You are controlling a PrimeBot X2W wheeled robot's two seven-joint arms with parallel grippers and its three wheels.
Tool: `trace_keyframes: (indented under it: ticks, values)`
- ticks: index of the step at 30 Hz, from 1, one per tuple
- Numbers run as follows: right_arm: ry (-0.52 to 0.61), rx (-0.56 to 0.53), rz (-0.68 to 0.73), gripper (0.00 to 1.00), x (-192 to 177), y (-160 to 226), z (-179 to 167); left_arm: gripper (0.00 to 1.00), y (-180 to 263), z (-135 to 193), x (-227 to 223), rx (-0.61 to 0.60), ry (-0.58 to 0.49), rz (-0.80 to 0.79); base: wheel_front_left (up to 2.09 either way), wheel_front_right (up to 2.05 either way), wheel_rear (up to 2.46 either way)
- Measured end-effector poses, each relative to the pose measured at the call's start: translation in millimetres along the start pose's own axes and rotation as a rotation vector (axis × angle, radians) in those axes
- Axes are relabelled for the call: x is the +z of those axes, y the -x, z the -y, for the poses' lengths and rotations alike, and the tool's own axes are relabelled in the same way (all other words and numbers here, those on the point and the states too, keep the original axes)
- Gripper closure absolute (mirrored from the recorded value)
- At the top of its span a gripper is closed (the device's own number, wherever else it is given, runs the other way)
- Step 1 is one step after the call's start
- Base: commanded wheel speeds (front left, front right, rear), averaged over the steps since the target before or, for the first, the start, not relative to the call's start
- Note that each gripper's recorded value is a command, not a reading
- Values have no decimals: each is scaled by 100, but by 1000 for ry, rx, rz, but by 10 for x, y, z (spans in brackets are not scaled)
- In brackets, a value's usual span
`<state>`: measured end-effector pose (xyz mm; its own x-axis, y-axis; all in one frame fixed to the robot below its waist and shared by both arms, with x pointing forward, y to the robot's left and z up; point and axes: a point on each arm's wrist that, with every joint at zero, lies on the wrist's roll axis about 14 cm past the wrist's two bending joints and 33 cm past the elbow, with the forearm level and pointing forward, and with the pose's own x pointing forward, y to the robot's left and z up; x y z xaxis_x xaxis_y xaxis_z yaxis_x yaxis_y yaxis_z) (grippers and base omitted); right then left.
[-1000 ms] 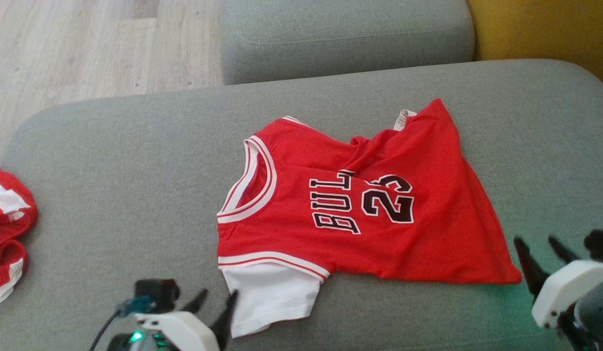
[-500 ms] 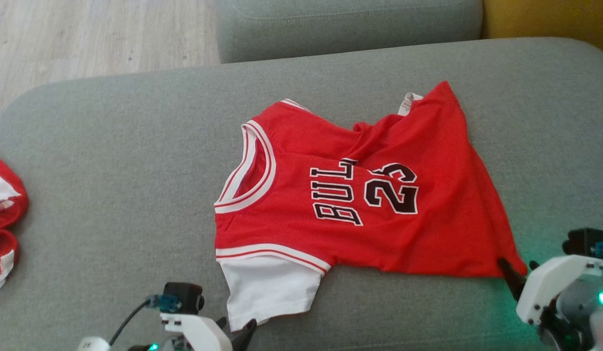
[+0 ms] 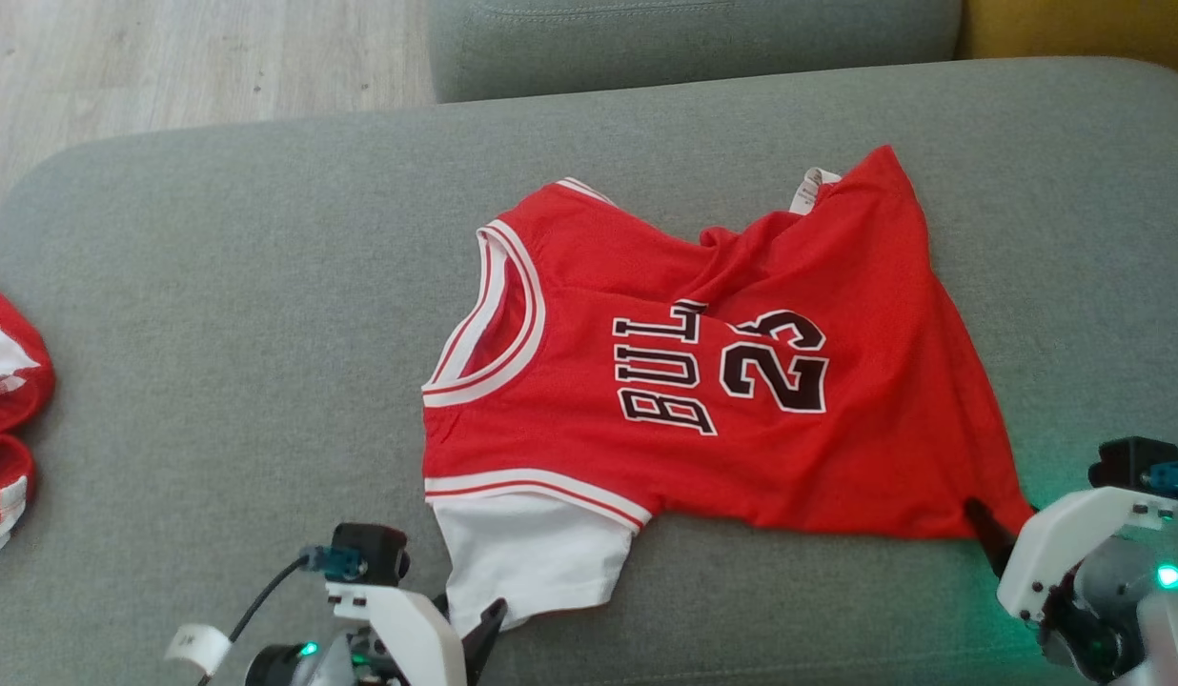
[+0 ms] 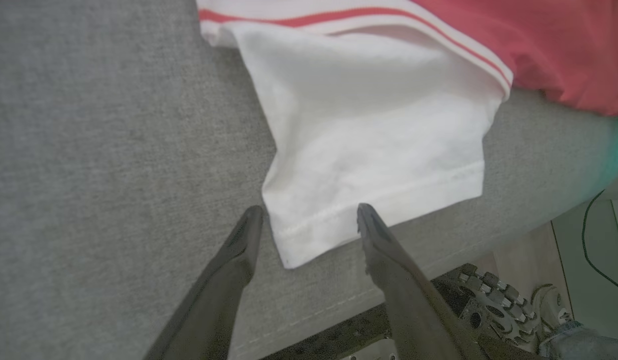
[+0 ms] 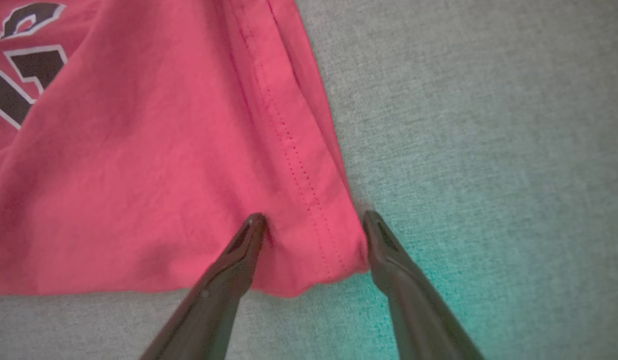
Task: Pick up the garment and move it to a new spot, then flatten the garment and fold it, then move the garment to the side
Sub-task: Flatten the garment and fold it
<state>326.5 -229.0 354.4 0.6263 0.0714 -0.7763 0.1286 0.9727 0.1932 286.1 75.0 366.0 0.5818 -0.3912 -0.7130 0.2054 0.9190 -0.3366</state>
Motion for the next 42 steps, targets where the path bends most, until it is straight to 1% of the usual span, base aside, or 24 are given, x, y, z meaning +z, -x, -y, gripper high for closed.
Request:
trace_keyframes:
  ticks: [5, 6, 8, 9, 10, 11, 12, 13, 14, 17, 22, 29, 33, 36, 38, 39, 42]
  values:
    - [-7, 4, -8, 0, 8, -31, -14, 0, -43, 16, 13, -14, 2, -9, 0, 0, 0]
    - [-10, 7, -7, 5, 15, -36, -21, 0, -49, 23, 18, -18, 6, -10, 0, 0, 0]
    - [-8, 8, -9, 35, 17, -43, -26, 0, -58, 24, 12, -20, 11, -16, 0, 0, 0]
    - [-8, 9, -10, 51, 15, -44, -29, 0, -61, 24, 10, -20, 10, -18, 0, 0, 0]
    - [-9, 13, -10, 66, 13, -45, -41, 7, -66, 24, 6, -21, 10, -20, 0, 0, 0]
    - [-11, 20, -10, 100, 13, -46, -60, 51, -75, 26, 1, -22, 8, -27, 0, 0, 0]
    - [-13, 28, -8, 100, 16, -45, -82, 68, -84, 29, 5, -24, 9, -31, 0, 0, 0]
    - [-14, 36, -3, 100, 25, -45, -105, 93, -91, 31, 9, -27, 14, -31, 0, 0, 0]
    - [-14, 42, 6, 100, 40, -43, -124, 100, -92, 35, 9, -30, 19, -30, 0, 0, 0]
    - [-20, 62, 58, 100, 143, -17, -176, 100, -84, 43, 30, -31, 20, -14, 0, 0, 0]
    - [-47, 112, 187, 100, 455, 99, -282, 100, -19, 30, 208, -33, 28, 63, 0, 0, 0]
    - [-144, 247, 353, 100, 898, 354, -519, 100, 185, -73, 674, -16, 40, 246, 0, 0, 0]
    - [-181, 291, 399, 100, 1024, 441, -575, 100, 219, -40, 774, -34, 44, 283, 0, 0, 0]
    - [-235, 340, 453, 100, 1172, 492, -629, 100, 224, -68, 912, -50, 21, 323, 0, 0, 0]
    - [-223, 358, 462, 100, 1276, 463, -668, 100, 210, -176, 1143, -31, -27, 369, 0, 0, 0]
    - [-222, 370, 483, 100, 1381, 457, -693, 100, 208, -233, 1320, -26, -28, 411, 0, 0, 0]
    - [-233, 439, 554, 100, 1806, 450, -860, 100, 174, -229, 1911, -47, -62, 531, 0, 0, 0]
